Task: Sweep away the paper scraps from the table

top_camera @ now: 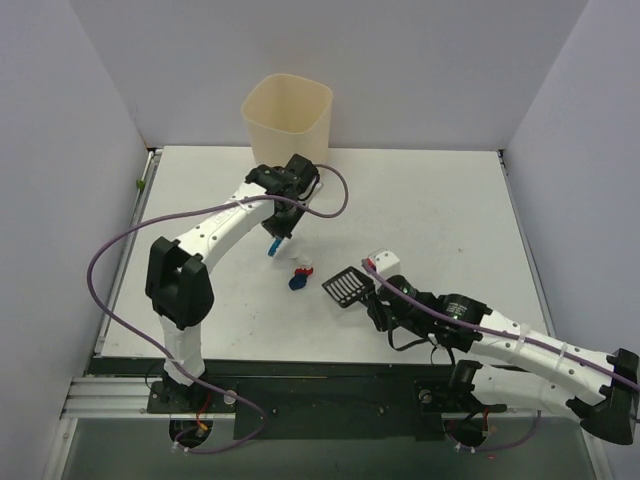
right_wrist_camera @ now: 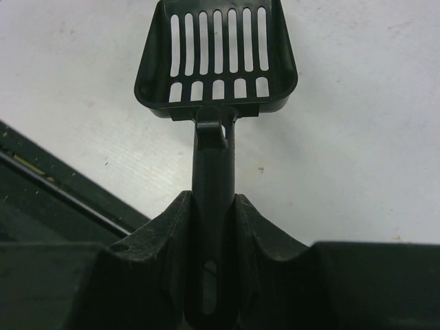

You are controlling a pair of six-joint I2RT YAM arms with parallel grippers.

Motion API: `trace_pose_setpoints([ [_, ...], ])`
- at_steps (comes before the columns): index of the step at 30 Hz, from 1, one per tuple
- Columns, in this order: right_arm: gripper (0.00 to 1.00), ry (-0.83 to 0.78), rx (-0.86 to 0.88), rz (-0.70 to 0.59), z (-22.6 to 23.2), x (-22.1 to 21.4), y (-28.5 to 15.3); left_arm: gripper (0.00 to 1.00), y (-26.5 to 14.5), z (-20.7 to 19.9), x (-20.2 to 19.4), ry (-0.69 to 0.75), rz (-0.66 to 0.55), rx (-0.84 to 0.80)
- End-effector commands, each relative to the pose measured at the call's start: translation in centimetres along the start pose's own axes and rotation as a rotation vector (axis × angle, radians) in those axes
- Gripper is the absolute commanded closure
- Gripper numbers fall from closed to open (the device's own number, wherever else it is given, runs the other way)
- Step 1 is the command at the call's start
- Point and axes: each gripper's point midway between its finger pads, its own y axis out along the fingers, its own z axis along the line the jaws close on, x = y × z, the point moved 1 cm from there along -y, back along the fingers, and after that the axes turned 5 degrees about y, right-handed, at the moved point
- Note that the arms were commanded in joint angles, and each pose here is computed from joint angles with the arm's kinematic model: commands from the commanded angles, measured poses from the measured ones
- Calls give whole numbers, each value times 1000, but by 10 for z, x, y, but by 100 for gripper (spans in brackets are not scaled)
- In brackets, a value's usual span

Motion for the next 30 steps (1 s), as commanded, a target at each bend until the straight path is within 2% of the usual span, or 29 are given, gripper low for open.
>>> trace_pose_setpoints([
  [1, 100, -30, 2, -4, 17, -14, -12, 100, 0, 3, 27, 127, -53, -1],
  [8, 100, -104, -6, 11, 43, -22, -4, 100, 27, -11, 30, 206, 19, -33],
  [13, 100, -64, 26, 2, 61, -21, 12, 100, 33, -30, 33, 286, 49, -16],
  [20, 100, -15, 26, 40, 62, -20, 29, 100, 37, -57, 24, 356, 84, -50],
  [23, 100, 51, 63, 59, 64, -17, 35, 100, 36, -63, 20, 370, 94, -56],
  [30, 100, 40, 60, 89, 70, -9, 43, 100, 30, -77, 10, 361, 120, -99],
])
